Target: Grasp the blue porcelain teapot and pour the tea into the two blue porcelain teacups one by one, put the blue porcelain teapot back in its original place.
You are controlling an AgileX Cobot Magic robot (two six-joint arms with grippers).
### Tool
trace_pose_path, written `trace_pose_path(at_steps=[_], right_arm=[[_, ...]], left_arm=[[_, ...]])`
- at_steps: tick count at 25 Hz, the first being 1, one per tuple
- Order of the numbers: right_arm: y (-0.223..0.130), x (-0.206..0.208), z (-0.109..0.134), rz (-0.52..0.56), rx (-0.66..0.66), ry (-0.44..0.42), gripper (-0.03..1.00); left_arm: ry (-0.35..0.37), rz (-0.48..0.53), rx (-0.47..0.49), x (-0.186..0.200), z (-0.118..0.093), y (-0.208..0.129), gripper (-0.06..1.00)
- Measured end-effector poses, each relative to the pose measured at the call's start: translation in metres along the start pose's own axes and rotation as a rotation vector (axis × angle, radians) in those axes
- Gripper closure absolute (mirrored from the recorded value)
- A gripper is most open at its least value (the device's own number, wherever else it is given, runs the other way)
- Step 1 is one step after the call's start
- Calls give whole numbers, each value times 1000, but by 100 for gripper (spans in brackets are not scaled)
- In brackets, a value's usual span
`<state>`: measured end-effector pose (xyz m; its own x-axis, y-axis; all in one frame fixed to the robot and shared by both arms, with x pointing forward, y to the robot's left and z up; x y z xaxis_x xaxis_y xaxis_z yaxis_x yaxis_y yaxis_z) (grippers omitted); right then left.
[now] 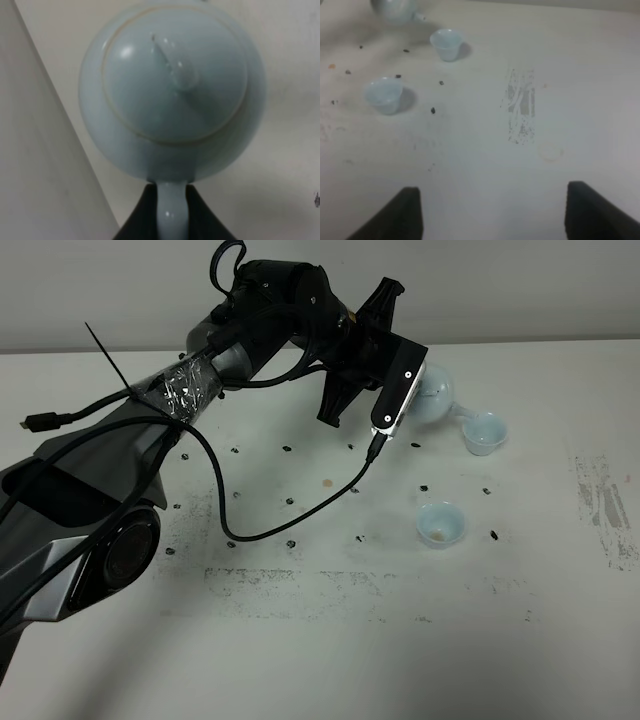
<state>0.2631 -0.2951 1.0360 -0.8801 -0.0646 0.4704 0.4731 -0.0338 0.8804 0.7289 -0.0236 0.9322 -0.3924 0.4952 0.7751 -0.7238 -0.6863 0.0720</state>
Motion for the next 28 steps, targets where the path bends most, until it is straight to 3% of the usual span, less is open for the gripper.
trace_pose_path(at_steps=[28], right_arm=[[0, 0, 0, 0, 1, -2, 39]], left_arm=[[7, 87, -74, -1, 3, -4, 94]])
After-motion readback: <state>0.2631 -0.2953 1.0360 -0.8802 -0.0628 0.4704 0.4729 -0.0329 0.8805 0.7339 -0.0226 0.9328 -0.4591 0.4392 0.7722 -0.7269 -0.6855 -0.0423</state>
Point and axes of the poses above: a point on each arm's last joint axis where the gripper is mounted, x pointing back along that axis away from the gripper, z along the wrist's bending axis when the last joint is at zero, y = z × x, the point moved 4 cm from there along -x, pointing out along that axis toward the gripper, and after that the axes turned 7 degrees about -x, right-handed, at the moved point
